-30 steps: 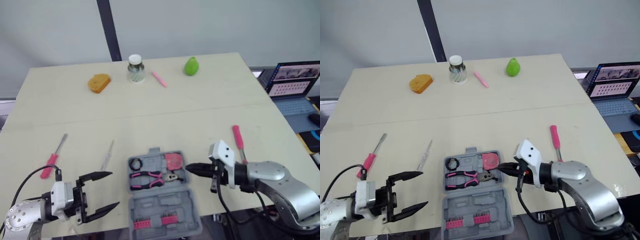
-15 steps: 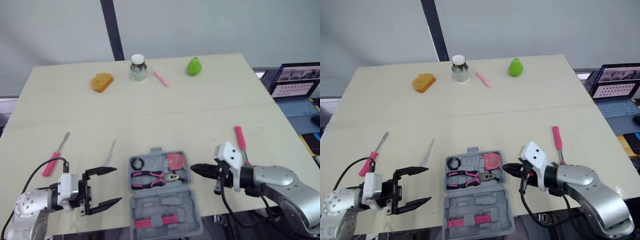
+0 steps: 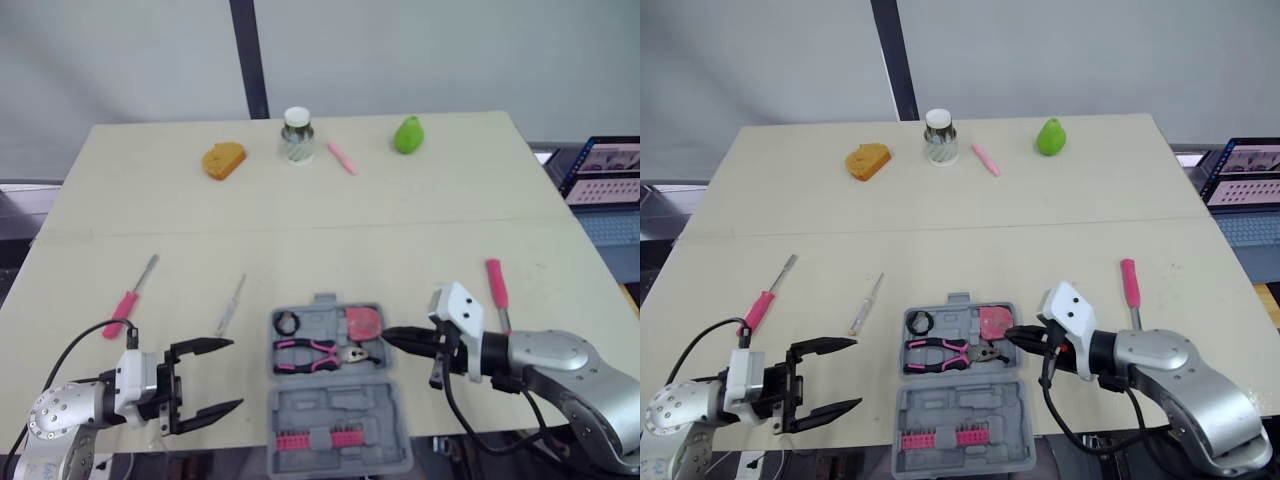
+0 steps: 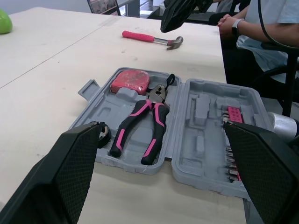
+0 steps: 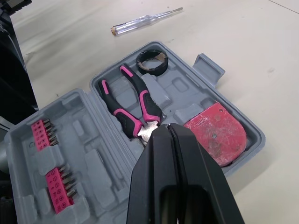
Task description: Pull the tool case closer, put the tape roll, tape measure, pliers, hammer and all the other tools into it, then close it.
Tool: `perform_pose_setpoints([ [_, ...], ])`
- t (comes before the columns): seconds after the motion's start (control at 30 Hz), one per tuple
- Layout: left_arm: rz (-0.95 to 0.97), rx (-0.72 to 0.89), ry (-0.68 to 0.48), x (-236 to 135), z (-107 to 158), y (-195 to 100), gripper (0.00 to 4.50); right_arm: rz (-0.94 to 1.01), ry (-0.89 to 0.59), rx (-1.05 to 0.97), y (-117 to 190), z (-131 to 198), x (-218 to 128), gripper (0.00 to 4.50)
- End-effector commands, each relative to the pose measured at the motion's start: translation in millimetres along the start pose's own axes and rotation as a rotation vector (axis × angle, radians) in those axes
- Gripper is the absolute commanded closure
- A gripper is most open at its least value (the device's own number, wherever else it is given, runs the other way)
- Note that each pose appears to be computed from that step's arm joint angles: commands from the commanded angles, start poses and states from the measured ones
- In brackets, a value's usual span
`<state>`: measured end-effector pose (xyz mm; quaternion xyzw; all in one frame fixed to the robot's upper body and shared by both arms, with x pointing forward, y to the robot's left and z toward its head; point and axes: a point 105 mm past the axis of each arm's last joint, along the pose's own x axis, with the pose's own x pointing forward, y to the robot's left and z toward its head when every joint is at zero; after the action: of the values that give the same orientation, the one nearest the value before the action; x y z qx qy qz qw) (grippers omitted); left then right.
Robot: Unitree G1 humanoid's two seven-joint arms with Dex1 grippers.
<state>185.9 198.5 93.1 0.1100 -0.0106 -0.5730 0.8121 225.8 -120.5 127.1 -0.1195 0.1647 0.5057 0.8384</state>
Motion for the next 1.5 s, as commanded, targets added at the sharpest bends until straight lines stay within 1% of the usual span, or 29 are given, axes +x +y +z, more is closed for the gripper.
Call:
perform_pose_setpoints([
  [0.03,0.003,0.023,0.007,-4.0,3.6,0.3,0.00,-0.010,-0.021,-0.033,0.8,6.9,-3.5,4.46],
  [0.23,0.029,0.022,-0.002,-8.5,8.2,1.7,0.00,-0.034,-0.019,-0.055,-0.9,5.0,-12.1,4.46],
  [0.4,0.069,0.002,-0.007,-18.6,14.7,0.8,0.00,-0.044,0.010,-0.049,-0.4,-2.3,-21.8,4.46],
  [0.5,0.087,-0.027,0.026,-25.4,15.3,-1.7,0.00,-0.071,0.016,-0.011,-3.7,-6.8,-27.4,4.46],
  [0.63,0.170,-0.062,-0.008,-30.9,22.8,4.5,0.00,-0.103,0.039,0.090,-6.1,-18.7,-41.5,4.46],
  [0.67,0.186,-0.069,-0.010,-32.0,23.1,5.1,0.00,-0.099,0.047,0.107,-4.0,-20.8,-44.8,3.94],
  [0.7,0.201,-0.078,-0.002,-33.6,21.7,4.9,0.00,-0.093,0.059,0.116,-0.8,-23.0,-47.8,3.66],
  [0.77,0.225,-0.086,0.019,-37.8,17.2,2.0,0.00,-0.070,0.098,0.127,7.0,-30.0,-53.0,2.70],
  [0.8,0.223,-0.087,0.031,-39.6,14.8,-1.3,0.00,-0.060,0.114,0.135,10.2,-33.6,-55.3,2.14],
  [0.83,0.221,-0.088,0.037,-40.9,12.9,-4.6,0.00,-0.054,0.125,0.142,12.1,-36.7,-57.1,1.72],
  [0.9,0.225,-0.079,0.051,-45.4,6.8,-11.9,0.00,-0.046,0.155,0.153,15.0,-46.4,-61.0,0.70],
  [0.93,0.220,-0.069,0.073,-48.5,1.4,-16.4,0.00,-0.047,0.164,0.158,15.4,-51.1,-62.4,0.26],
  [0.97,0.211,-0.079,0.092,-51.3,-3.8,-21.5,0.00,-0.061,0.173,0.150,14.2,-55.2,-63.2,0.04],
  [1.03,0.212,-0.110,0.111,-55.0,-10.7,-28.8,0.00,-0.093,0.191,0.128,11.1,-62.3,-63.6,0.04],
  [1.1,0.225,-0.132,0.137,-56.9,-15.5,-31.3,0.00,-0.083,0.204,0.126,13.2,-66.7,-63.8,0.04],
  [1.13,0.246,-0.135,0.175,-57.2,-20.0,-29.3,0.00,-0.080,0.206,0.124,13.3,-67.9,-63.6,0.04],
  [1.2,0.291,-0.207,0.296,-57.3,-35.2,-24.1,0.00,-0.080,0.208,0.111,11.7,-68.7,-63.0,0.04],
  [1.23,0.298,-0.204,0.355,-56.6,-40.0,-21.6,0.00,-0.081,0.207,0.107,9.8,-68.5,-62.1,0.04],
  [1.3,0.290,-0.189,0.345,-48.9,-38.7,-18.0,0.00,-0.092,0.201,0.086,3.8,-68.2,-59.0,0.56],
  [1.33,0.295,-0.181,0.329,-45.2,-37.9,-15.9,0.24,-0.095,0.199,0.082,1.7,-68.8,-56.9,0.83],
  [1.37,0.296,-0.185,0.326,-42.8,-38.6,-15.2,0.51,-0.094,0.200,0.079,1.0,-69.9,-55.2,1.23],
  [1.4,0.294,-0.185,0.331,-40.8,-39.9,-15.2,0.92,-0.091,0.201,0.078,1.1,-71.1,-53.8,1.88],
  [1.43,0.293,-0.193,0.332,-38.6,-41.3,-15.5,1.36,-0.087,0.203,0.079,1.6,-72.6,-52.5,2.36],
  [1.5,0.288,-0.200,0.333,-34.8,-43.1,-16.3,2.21,-0.079,0.209,0.077,2.9,-75.7,-50.9,3.17],
])
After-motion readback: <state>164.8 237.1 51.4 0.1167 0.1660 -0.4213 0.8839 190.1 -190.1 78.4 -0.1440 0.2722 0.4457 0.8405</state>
